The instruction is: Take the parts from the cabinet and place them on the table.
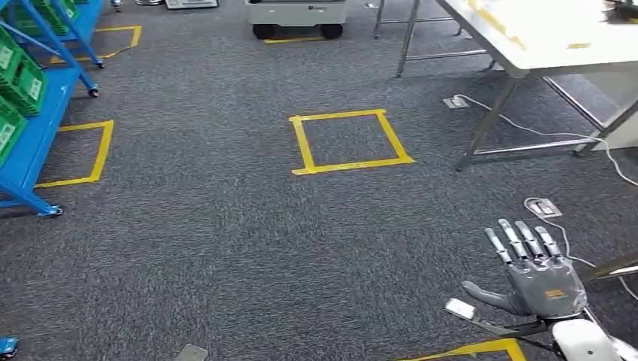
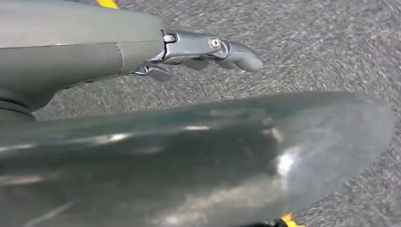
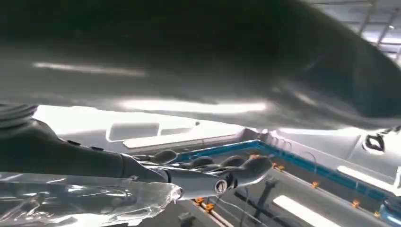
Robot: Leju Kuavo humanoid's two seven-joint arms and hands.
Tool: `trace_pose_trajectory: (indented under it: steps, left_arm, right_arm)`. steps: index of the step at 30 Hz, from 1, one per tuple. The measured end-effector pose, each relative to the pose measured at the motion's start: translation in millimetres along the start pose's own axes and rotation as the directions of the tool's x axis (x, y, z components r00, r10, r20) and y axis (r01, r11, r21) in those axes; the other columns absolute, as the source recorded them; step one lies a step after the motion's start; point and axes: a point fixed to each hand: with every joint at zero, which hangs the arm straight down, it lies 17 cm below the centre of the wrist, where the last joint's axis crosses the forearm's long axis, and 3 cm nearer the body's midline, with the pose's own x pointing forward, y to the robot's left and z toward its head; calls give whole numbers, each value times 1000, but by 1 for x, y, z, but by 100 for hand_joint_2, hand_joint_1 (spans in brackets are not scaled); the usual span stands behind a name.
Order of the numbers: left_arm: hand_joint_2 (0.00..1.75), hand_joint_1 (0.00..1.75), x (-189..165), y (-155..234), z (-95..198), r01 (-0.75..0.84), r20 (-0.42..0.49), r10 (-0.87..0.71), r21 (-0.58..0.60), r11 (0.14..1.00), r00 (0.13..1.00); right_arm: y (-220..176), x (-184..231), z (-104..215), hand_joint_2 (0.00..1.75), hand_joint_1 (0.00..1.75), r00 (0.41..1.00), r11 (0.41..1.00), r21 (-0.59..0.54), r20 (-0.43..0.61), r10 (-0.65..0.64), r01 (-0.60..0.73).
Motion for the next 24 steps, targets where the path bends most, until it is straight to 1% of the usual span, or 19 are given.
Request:
trace_pose_trajectory:
  steps: [5,24]
  left_arm:
    - [0,0,-7,-1,3,2,-11,-2,-3,1000,1000]
    - [0,0,0,-2,1,-2,-1,2,-2,1000,1000]
  right_arm:
    - [-3,-2,-2,0,0,1000,1000,-9,-4,1,-1]
    - [-6,-3,-1,0,0,1000,1000,-13,-6,-2,2]
